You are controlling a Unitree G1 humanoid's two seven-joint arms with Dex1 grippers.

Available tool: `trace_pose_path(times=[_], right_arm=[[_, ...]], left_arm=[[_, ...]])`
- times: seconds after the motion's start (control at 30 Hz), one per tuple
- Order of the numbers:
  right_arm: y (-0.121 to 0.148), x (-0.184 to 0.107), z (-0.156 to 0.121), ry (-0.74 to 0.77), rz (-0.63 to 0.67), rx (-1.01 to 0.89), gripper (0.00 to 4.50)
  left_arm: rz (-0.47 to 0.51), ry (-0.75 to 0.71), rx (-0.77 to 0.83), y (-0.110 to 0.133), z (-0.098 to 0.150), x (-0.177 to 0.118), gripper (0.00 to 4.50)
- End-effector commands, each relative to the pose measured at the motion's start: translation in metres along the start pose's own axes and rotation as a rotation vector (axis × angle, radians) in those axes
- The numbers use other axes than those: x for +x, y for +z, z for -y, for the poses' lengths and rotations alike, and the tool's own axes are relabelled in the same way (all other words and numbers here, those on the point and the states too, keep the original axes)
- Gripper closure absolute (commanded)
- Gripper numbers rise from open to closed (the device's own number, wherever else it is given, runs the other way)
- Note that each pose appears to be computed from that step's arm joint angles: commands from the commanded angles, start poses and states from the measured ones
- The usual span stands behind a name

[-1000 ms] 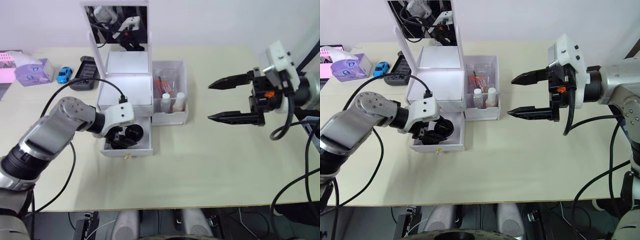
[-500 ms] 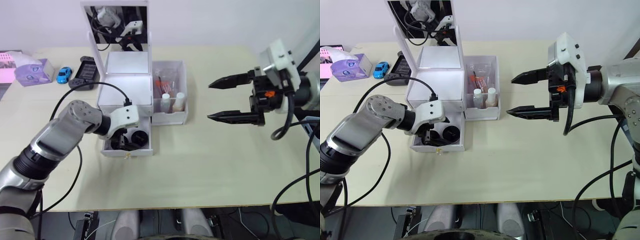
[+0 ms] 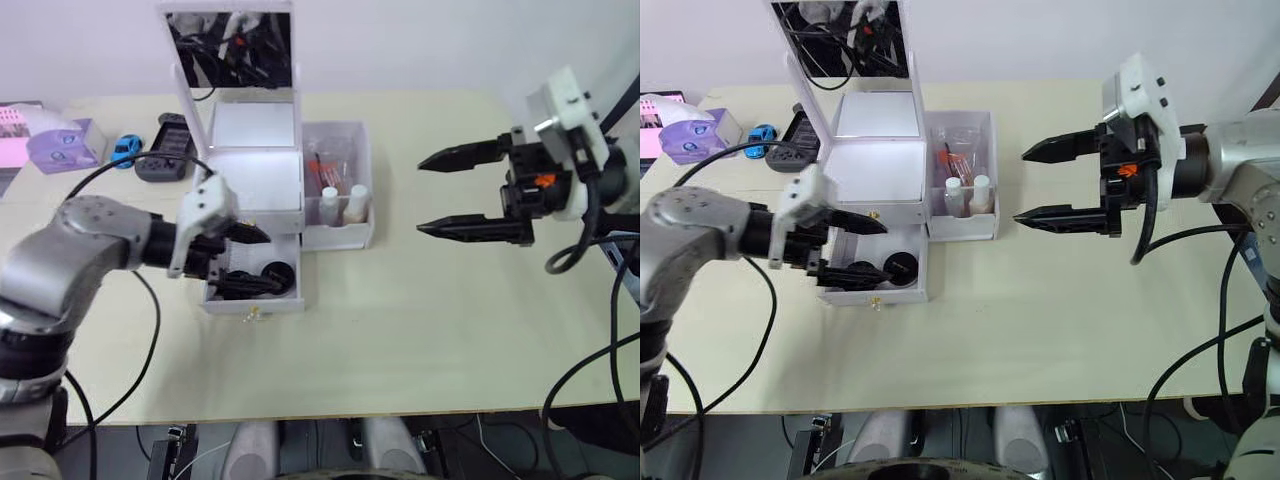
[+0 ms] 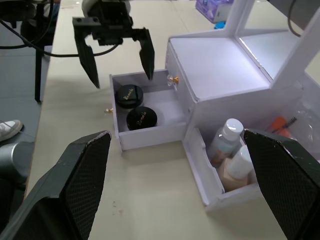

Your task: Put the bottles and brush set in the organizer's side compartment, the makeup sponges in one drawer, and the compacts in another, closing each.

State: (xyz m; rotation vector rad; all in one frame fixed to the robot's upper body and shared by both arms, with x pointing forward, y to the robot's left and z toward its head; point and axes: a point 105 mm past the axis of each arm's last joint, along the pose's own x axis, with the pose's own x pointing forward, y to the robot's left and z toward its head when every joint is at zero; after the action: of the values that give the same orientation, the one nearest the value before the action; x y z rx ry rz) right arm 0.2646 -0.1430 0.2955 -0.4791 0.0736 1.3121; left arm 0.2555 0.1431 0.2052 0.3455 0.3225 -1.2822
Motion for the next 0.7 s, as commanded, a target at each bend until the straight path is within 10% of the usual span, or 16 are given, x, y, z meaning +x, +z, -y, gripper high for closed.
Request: trace_pose_path(times=[0.03, 0.23, 0.33, 0.57, 0.7], right_arm=[[0.009, -0.002, -0.002, 0.023, 0.014, -0.047, 0.0], [0.005, 0.003, 0.004, 0.055, 0.017, -0.049, 0.0], [0.004, 0.005, 0.008, 0.07, 0.021, -0.051, 0.0], [0.003, 0.012, 0.007, 0.099, 0.013, -0.059, 0.0], [-0.001, 0.011, -0.002, 0.144, -0.013, 0.002, 0.0]], left_arm=[[0.075, 0.037, 0.001, -0.002, 0.015, -0.021, 0.06], [0.069, 0.121, -0.132, -0.049, 0.046, -0.039, 0.06], [-0.01, 0.102, -0.196, -0.073, 0.07, -0.035, 0.87], [0.037, 0.309, -0.287, -0.109, 0.065, -0.03, 4.47], [0.118, 0.365, -0.347, -0.116, 0.064, -0.019, 4.47]])
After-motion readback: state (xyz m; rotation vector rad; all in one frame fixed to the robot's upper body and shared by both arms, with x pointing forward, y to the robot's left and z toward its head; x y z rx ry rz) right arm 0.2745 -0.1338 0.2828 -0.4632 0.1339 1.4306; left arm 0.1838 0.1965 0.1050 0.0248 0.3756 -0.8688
